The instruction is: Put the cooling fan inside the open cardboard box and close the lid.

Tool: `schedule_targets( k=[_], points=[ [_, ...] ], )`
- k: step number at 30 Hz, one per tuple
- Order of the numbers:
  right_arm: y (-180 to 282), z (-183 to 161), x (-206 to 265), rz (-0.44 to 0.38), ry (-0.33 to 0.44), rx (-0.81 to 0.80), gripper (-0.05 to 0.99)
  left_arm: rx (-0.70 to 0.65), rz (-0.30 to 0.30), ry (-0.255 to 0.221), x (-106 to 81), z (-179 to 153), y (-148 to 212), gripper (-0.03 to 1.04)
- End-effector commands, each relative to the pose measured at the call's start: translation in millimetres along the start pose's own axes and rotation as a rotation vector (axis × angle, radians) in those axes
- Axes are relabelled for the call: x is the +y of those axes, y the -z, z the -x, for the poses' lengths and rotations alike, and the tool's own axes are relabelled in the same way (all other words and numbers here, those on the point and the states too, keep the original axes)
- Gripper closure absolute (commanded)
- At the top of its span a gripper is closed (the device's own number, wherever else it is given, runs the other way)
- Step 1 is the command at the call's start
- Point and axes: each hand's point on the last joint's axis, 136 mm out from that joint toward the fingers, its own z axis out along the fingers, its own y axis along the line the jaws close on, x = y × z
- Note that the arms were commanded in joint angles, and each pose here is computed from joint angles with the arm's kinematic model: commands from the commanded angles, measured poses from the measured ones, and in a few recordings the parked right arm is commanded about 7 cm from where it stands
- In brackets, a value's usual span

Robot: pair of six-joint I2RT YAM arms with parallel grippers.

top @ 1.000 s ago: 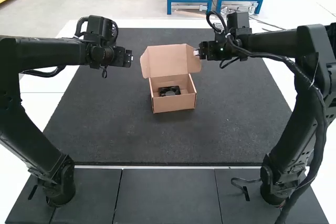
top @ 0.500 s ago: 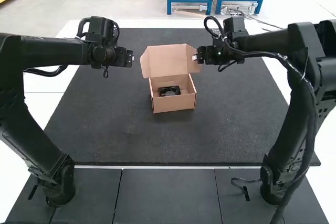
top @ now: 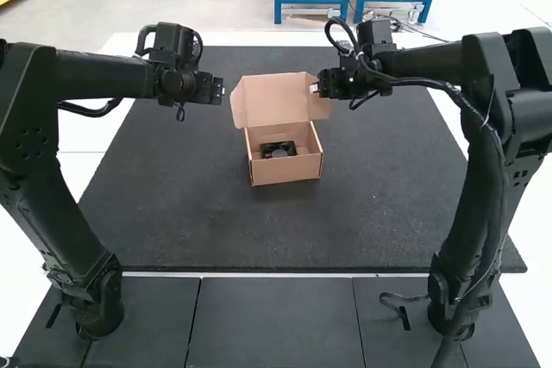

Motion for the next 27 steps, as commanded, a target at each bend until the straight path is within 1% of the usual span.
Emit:
schedule_targets(
  k=[1, 6, 8, 10, 12, 17, 21, 23, 27],
  points=[
    [-1.2, 7.4, 8.4, 0.031, 0.001, -0.007, 0.3, -0.039, -0.004, 0.012, -3.0, 17.4, 1.2, 0.04],
    [-0.6, 9.6, 8.9, 0.033, 0.0, -0.01, 0.4, -0.029, -0.019, 0.006, -9.6, 14.5, 1.5, 0.04],
    [-0.1, 9.9, 8.8, 0.031, -0.002, -0.007, 0.4, -0.024, -0.027, -0.001, -14.6, 12.8, 2.3, 0.04],
    [0.2, 9.6, 8.1, 0.03, -0.006, -0.005, 0.47, -0.023, -0.035, -0.006, -18.5, 12.3, 2.9, 0.04],
    [0.4, 9.7, 7.3, 0.029, -0.007, -0.005, 0.5, -0.02, -0.04, -0.01, -21.4, 11.5, 3.4, 0.04],
    [2.6, 11.5, 5.5, 0.025, -0.008, -0.009, 0.64, -0.011, -0.056, -0.023, -30.6, 8.4, 5.2, 0.04],
    [3.4, 9.3, 4.1, 0.022, -0.01, 0.001, 0.7, -0.002, -0.06, -0.027, -33.3, 6.0, 5.7, 0.04],
    [3.4, 6.4, 4.2, 0.023, -0.013, 0.012, 0.71, -0.002, -0.06, -0.027, -33.1, 6.2, 6.2, 0.04],
    [5.5, 6.0, 5.7, 0.028, -0.016, 0.017, 0.79, 0.001, -0.06, -0.027, -33.1, 5.8, 6.3, 0.04]
  ],
)
